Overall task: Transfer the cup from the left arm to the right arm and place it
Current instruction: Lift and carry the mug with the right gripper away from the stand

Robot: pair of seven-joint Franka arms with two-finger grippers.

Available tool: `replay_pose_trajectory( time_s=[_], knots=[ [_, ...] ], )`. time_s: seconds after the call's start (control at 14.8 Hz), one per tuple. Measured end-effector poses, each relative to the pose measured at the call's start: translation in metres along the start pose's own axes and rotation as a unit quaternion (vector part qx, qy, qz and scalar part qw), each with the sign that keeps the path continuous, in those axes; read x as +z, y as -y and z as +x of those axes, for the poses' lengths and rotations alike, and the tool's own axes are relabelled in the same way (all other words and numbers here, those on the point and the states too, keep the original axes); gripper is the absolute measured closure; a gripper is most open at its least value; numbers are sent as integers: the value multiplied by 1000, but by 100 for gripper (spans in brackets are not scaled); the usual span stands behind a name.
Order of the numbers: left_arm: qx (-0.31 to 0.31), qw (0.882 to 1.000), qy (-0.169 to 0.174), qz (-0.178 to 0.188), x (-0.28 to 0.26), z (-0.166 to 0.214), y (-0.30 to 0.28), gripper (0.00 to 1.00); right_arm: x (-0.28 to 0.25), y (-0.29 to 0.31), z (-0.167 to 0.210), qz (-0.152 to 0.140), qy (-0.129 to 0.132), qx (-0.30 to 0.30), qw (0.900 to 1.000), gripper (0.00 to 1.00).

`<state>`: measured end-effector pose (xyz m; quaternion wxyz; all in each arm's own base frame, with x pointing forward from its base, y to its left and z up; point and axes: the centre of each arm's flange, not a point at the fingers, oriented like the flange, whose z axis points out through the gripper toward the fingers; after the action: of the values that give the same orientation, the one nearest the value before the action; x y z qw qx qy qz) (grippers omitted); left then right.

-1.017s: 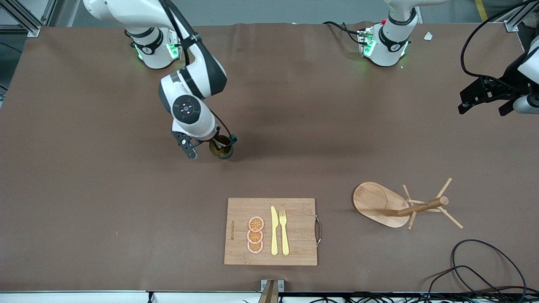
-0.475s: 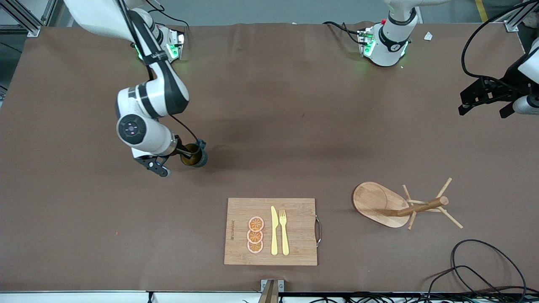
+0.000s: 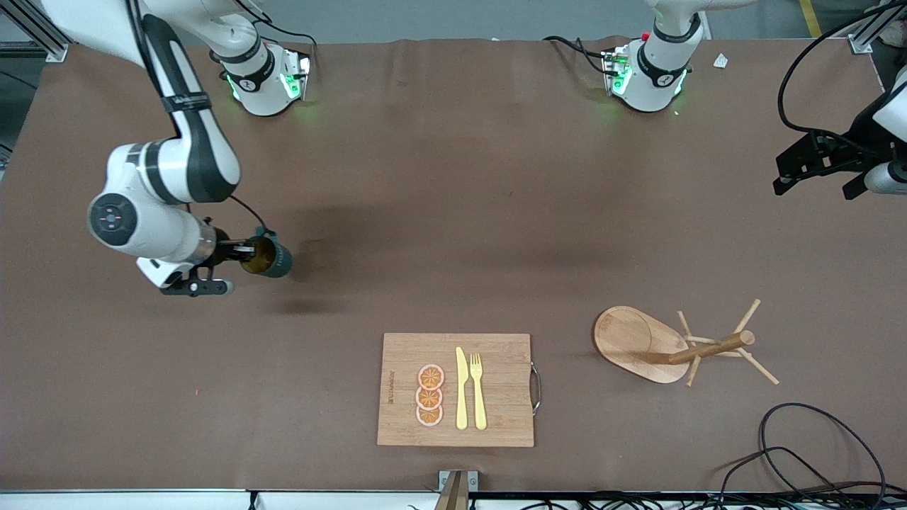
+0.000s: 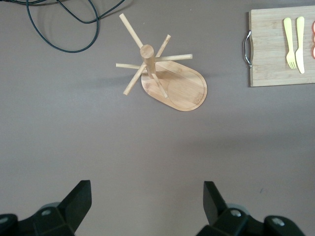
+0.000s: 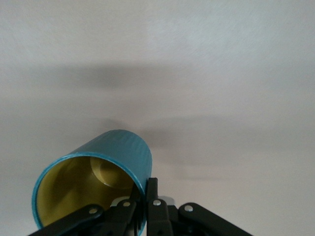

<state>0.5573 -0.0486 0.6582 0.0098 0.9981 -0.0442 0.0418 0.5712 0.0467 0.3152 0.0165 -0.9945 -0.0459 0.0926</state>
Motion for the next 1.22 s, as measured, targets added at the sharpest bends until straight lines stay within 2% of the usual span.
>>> replay_pose_trajectory(
  time_s=[0.14, 0.27, 0.41, 0.54, 0.75, 0.95, 1.22],
  knots=[
    [0, 1000, 0, 0, 0, 0, 0, 0, -2, -36, -2, -2, -1, -72, 997, 94],
    [0, 1000, 0, 0, 0, 0, 0, 0, -3, -66, -5, -1, -3, -139, 990, 94],
    [0, 1000, 1, 0, 1, 0, 0, 0, -3, -90, -8, -4, -10, -198, 980, 94],
    [0, 1000, 1, 0, 1, 0, 0, 0, -4, -109, -9, -19, -21, -262, 965, 94],
    [0, 1000, 1, 0, 1, 1, 0, 0, 3, -131, -12, -41, -41, -356, 933, 94],
    [0, 1000, 1, 0, 1, 1, 0, 0, 14, -142, -15, -58, -49, -445, 892, 94],
    [0, 1000, 1, 0, 1, 1, 0, 0, 38, -149, -21, -80, -59, -520, 848, 94]
  ],
)
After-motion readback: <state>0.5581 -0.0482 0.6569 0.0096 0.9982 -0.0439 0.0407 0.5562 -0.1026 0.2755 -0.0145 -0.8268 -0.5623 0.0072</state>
